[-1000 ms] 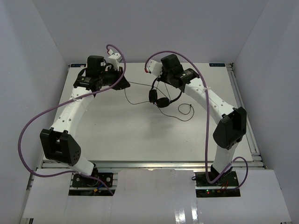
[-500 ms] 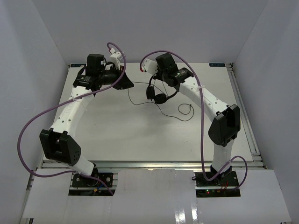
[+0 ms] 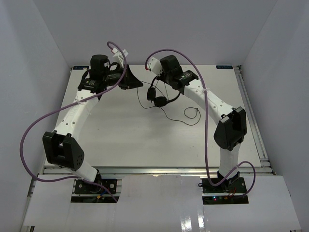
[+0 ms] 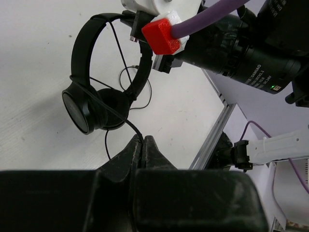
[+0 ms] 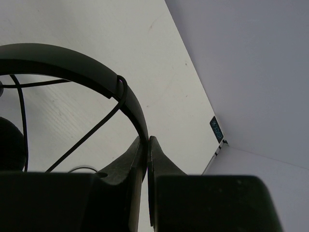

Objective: Wrap the headphones

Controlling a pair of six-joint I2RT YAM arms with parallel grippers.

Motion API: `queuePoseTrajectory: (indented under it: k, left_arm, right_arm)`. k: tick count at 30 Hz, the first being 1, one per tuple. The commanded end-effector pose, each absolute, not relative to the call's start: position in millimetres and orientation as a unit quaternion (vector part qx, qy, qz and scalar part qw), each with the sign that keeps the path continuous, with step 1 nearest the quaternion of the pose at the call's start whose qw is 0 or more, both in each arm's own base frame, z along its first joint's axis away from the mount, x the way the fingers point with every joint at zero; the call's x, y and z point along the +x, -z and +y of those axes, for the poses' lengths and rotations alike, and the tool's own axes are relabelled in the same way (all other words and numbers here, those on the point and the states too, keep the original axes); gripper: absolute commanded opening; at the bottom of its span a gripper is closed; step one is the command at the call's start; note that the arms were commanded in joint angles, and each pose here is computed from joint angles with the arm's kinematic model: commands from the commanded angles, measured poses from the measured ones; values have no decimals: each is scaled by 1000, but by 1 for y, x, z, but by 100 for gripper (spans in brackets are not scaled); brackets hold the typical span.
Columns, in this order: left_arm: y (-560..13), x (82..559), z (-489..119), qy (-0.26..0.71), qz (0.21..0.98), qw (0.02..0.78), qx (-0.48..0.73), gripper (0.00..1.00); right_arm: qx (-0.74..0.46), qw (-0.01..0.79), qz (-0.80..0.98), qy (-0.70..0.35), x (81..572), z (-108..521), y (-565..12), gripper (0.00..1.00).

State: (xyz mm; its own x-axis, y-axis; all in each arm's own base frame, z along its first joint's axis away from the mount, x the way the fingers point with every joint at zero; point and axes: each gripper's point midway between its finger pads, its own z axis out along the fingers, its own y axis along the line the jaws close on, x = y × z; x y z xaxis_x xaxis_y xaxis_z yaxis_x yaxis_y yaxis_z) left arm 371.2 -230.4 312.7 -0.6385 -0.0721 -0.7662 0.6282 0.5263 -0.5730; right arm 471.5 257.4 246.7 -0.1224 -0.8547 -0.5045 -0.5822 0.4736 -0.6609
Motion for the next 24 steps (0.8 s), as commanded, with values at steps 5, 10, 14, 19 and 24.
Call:
queuePoseTrajectory:
  k: [5, 10, 14, 19, 24]
  left_arm:
    - [-322, 374, -250, 524, 764, 355, 124, 1]
    - [-305, 377, -257, 537, 764, 347, 85, 3]
    - [-298, 378, -264, 543, 756, 360, 65, 6]
    - [-299, 376, -281, 561, 741, 362, 67, 6]
    - [-307, 374, -295, 570, 734, 363, 76, 5]
  right_arm:
    - [-404, 508, 754, 102, 485, 273, -274, 8]
    - [-370, 515, 772, 42, 480, 285, -273, 8]
    - [-362, 508, 782, 0, 472, 295, -268, 8]
    - [-341, 501, 795, -29, 468, 301, -260, 8]
    - [-326, 494, 805, -42, 468, 305, -251, 8]
